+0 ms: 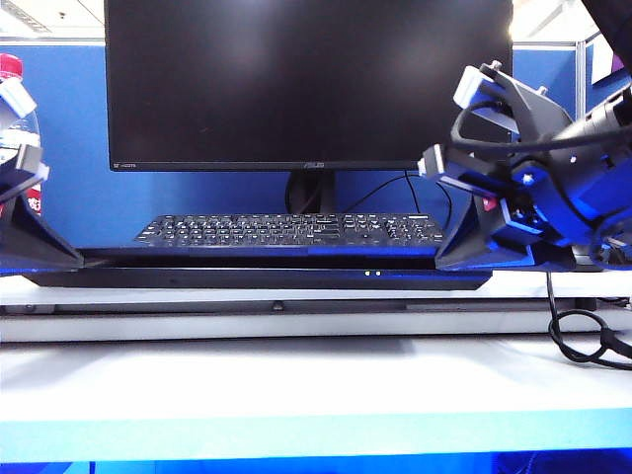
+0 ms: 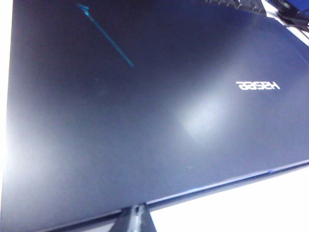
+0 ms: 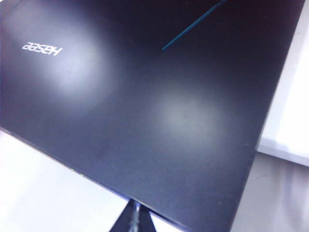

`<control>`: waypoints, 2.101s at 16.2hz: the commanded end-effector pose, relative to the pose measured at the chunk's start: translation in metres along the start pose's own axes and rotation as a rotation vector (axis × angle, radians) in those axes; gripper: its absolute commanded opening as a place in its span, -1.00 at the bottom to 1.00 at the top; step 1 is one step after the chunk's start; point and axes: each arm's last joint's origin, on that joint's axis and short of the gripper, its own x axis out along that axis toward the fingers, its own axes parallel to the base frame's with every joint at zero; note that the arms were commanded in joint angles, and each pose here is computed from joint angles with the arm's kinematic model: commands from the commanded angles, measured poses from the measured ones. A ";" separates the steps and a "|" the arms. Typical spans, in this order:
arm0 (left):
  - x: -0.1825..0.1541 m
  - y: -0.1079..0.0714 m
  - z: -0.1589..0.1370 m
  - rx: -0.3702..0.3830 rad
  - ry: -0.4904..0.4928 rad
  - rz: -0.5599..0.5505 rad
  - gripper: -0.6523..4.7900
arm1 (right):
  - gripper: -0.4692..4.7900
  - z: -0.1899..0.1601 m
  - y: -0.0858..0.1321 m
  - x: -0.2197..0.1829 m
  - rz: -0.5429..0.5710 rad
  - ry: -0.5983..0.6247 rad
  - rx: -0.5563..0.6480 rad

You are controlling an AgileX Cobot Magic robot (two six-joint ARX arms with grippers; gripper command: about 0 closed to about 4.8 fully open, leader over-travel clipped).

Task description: Open the lid of the black laptop.

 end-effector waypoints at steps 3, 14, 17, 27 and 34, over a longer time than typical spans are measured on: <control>0.001 -0.002 0.013 0.019 -0.094 -0.015 -0.67 | -0.83 0.014 0.003 0.001 0.007 -0.087 0.014; 0.003 -0.005 0.037 0.042 -0.201 -0.036 -0.67 | -0.83 0.038 0.005 0.002 0.009 -0.192 0.026; 0.006 -0.007 0.050 0.051 -0.232 -0.040 -0.67 | -0.83 0.056 0.007 0.004 0.008 -0.241 0.009; 0.011 -0.013 0.103 0.135 -0.302 -0.039 -0.67 | -0.83 0.101 0.010 0.003 0.005 -0.347 -0.002; 0.010 -0.016 0.119 0.159 -0.353 -0.041 -0.67 | -0.82 0.124 0.007 0.001 -0.012 -0.403 0.004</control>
